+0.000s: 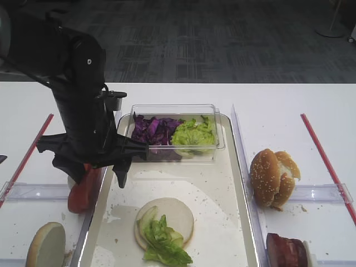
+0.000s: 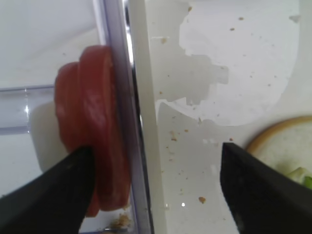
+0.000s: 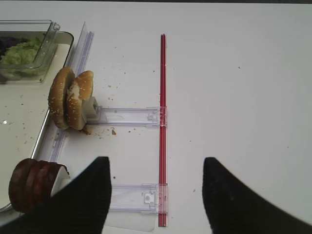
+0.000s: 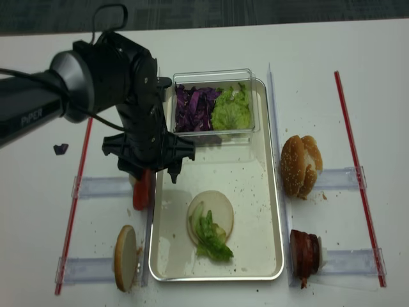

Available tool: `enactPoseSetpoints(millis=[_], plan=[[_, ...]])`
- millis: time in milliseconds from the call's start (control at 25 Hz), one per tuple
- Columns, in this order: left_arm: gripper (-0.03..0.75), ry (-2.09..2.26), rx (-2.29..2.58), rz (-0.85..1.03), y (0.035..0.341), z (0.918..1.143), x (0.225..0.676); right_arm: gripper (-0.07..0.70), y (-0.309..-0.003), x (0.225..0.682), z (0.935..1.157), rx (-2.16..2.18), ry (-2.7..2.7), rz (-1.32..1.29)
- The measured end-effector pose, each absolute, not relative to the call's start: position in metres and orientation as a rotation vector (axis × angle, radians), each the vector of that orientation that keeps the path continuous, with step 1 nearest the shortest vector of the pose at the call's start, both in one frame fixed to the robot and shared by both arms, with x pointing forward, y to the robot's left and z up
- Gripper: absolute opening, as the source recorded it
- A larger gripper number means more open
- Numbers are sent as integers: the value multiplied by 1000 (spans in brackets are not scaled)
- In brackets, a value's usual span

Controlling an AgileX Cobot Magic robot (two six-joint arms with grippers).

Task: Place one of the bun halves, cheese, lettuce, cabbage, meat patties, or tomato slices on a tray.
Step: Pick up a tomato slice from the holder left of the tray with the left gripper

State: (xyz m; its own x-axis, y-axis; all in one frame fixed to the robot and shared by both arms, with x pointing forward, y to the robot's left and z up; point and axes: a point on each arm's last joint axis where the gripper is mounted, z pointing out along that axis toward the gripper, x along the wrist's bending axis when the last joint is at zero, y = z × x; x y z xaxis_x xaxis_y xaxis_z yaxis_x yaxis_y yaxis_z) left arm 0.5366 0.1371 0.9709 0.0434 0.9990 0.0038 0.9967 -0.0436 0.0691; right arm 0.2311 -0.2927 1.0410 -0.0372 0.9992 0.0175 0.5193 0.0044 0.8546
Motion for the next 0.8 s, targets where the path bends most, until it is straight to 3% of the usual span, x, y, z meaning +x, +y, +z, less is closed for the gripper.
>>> enactPoseSetpoints(millis=[200, 520, 800], plan=[[463, 2141, 2252, 81, 137, 967, 538, 445, -293, 231, 1041, 1586, 1630, 935], [283, 2122, 2283, 140, 140, 966, 540, 445, -293, 231, 1041, 1586, 1630, 935], [185, 2119, 2291, 167, 141, 966, 541, 445, -293, 231, 1041, 1586, 1630, 935]])
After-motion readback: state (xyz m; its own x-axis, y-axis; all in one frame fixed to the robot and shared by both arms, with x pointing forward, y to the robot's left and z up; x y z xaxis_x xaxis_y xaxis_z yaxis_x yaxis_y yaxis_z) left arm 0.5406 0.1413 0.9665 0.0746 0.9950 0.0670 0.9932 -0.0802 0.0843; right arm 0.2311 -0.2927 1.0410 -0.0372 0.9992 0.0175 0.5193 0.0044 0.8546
